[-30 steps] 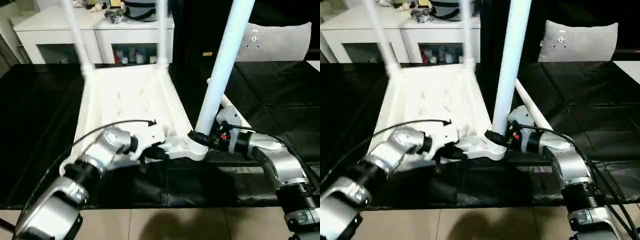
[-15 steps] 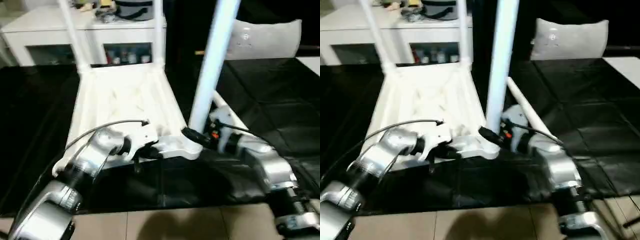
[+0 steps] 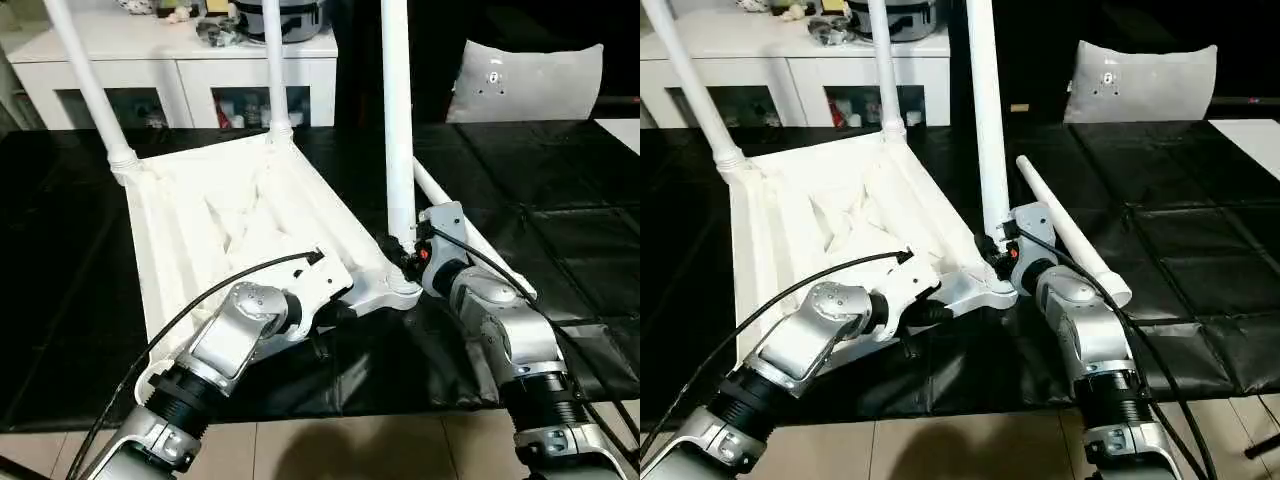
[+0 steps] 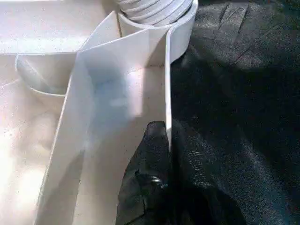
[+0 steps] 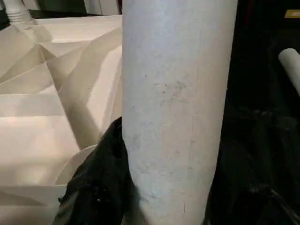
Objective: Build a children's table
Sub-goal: Insert table leg to table base
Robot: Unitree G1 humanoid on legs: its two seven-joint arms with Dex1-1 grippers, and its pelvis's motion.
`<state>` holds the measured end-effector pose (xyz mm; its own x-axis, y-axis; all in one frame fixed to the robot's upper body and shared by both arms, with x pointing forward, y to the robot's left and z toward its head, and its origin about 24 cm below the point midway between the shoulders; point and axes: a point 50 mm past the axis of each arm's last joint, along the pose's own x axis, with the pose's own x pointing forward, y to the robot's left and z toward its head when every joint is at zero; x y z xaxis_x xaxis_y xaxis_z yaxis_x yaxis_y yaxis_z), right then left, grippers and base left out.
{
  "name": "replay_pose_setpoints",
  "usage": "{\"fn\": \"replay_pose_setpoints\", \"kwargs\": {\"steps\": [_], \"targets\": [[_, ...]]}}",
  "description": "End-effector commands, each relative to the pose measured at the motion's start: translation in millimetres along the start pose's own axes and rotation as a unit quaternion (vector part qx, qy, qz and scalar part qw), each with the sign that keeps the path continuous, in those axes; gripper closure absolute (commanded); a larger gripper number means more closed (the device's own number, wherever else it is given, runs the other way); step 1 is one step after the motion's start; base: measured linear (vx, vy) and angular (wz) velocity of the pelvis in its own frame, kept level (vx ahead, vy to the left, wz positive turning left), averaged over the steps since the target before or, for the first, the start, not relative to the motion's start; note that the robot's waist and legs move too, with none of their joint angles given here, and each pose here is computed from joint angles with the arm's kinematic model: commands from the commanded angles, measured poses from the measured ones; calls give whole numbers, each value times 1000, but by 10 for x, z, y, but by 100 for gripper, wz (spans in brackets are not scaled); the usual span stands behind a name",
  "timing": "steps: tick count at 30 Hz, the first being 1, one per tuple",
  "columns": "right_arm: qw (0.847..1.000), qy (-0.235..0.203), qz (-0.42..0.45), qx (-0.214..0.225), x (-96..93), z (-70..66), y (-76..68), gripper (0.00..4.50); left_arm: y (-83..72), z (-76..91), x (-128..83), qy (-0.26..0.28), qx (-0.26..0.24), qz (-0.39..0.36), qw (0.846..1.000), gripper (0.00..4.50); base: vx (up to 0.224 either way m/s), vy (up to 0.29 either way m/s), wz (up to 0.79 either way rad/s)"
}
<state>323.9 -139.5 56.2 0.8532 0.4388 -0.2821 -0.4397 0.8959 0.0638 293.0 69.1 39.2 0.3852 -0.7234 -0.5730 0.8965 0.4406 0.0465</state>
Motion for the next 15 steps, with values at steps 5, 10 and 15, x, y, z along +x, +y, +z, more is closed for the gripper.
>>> {"fn": "replay_pose_setpoints", "kwargs": {"steps": [5,10,15], "targets": [[998,-34,-24,41,-76,-119,-140,262,253,-7,-153,8,59,64,996,450,0,0,0],[990,-127,-26,55,-169,140,-254,262,424,7,-221,0,85,86,993,450,0,0,0],[983,-175,-21,47,-268,334,-310,262,532,59,-263,-15,107,97,989,450,0,0,0]]}}
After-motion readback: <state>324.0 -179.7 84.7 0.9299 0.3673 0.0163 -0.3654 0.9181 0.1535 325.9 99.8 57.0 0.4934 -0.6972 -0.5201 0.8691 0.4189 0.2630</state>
